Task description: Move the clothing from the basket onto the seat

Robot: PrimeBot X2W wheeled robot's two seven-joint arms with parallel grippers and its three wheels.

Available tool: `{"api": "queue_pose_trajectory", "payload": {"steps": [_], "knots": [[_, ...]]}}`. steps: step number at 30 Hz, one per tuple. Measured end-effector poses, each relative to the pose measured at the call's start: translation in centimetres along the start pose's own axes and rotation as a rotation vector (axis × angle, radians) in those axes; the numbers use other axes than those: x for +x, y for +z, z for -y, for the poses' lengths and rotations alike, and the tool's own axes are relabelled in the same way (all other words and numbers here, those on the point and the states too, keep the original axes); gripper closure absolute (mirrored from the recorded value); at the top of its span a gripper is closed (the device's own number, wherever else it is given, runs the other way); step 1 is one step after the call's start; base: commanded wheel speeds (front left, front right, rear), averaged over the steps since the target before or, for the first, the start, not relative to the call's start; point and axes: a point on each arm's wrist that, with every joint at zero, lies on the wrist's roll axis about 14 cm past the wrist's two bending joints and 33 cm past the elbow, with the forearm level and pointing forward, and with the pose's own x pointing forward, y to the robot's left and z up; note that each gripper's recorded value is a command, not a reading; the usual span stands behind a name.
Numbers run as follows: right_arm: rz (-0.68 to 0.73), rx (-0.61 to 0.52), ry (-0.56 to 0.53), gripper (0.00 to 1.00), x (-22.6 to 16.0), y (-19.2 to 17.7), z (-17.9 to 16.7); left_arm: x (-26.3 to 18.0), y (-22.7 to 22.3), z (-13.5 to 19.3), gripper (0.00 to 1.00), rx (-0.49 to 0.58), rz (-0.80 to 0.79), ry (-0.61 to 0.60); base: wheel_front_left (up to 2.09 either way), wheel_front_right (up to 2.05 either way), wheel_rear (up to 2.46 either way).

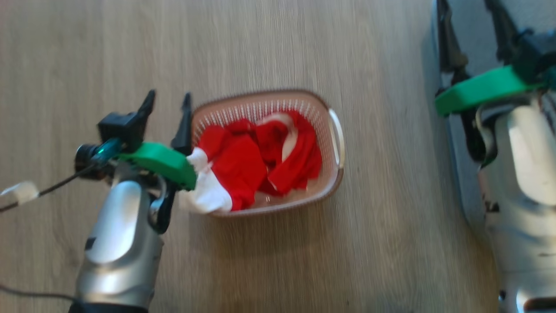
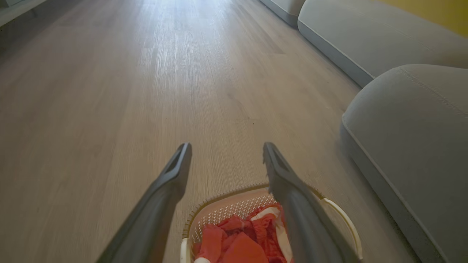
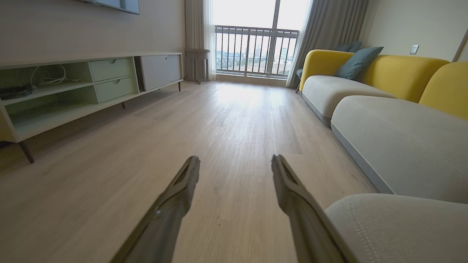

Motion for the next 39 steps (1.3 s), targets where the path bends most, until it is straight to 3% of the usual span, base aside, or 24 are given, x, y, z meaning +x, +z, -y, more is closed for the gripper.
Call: {"api": "queue_pose_trajectory", "payload": {"steps": [7, 17, 25, 33, 39], "knots": [[-0.041, -0.011, 0.011, 0.0, 2.7, -4.3, 0.3, 3.0, -6.9, 2.8, 0.0, 0.002, -0.148, -0.123, 0.0, 0.0, 0.0], [-0.145, -0.025, 0.013, 0.0, 3.5, -11.3, 0.9, 4.2, -17.5, 5.9, 0.0, 0.154, -0.397, -0.316, 0.0, 0.0, 0.0], [-0.214, -0.023, -0.01, 0.0, 2.5, -14.7, 1.6, 2.6, -25.5, 4.7, 0.0, 0.458, -0.633, -0.445, 0.0, 0.0, 0.0], [-0.238, -0.028, -0.025, 0.0, 2.0, -15.7, 2.1, 2.8, -28.0, 1.0, 0.0, 0.753, -0.781, -0.451, 0.0, 0.0, 0.0], [-0.248, -0.023, -0.026, 0.0, 1.8, -16.2, 2.1, 1.9, -29.3, -0.1, 0.0, 0.847, -0.868, -0.478, 0.0, 0.0, 0.0]]}}
